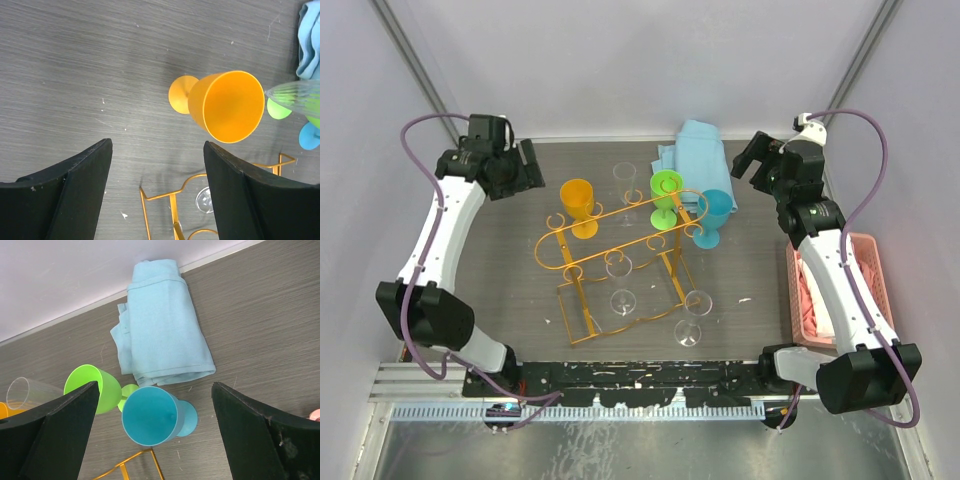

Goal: Place the wine glass upside down on the wine glass rack
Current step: Pick up the wine glass at the center of the board.

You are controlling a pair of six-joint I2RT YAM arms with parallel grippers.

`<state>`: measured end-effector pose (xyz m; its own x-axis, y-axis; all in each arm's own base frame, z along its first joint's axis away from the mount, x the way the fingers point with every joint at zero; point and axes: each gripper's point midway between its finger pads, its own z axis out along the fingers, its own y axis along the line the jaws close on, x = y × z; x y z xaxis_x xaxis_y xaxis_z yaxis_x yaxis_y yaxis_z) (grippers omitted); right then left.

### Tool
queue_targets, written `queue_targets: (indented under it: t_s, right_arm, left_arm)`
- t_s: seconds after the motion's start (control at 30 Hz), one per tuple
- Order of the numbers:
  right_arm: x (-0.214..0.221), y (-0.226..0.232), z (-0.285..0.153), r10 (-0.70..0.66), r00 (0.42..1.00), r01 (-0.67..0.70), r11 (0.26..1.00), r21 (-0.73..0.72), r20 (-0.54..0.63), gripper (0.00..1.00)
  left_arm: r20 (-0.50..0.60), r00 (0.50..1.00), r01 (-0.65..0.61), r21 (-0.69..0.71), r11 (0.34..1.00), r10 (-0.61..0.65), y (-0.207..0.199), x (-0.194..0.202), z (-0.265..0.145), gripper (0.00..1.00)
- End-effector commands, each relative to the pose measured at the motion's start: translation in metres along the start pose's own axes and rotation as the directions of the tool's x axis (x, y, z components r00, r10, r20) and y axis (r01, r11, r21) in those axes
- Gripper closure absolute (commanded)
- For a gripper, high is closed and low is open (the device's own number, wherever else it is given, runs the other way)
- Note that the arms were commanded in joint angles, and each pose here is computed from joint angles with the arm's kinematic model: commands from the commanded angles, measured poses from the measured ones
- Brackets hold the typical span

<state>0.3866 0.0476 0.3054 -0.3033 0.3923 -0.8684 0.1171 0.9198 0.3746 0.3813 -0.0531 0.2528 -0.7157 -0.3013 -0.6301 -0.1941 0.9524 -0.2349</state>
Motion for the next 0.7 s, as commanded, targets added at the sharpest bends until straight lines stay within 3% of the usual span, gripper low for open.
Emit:
queue_targets:
  t_s: [0.0,0.2,0.5,0.67]
  right_arm:
    - [-0.010,0.009,-0.001,0.002,0.999,-0.001,0.999,-0.038,0.040,0.00]
    - [-0.011,0.009,-0.001,-0.003,0.999,0.005,0.999,-0.041,0.040,0.00]
    - [-0.009,0.007,-0.004,-0.010,0.999,0.012,0.999,-0.034,0.039,0.00]
    - [-0.005,0.005,-0.003,-0.013,0.999,0.014,0.999,-0.029,0.032,0.00]
  left_arm:
    - [-0.010,1.000,-0.010,0.048,0.999,0.011,-0.019,-0.002,-0.007,0.25]
    - [-0.073,0.997,-0.019,0.069,0.997,0.024,-0.034,0.008,0.006,0.26]
    - [-0.145,0.986,-0.069,0.083,0.994,0.080,-0.051,0.014,0.021,0.47]
    - [-0.152,0.984,-0.083,0.071,0.994,0.093,-0.057,0.014,0.027,0.48]
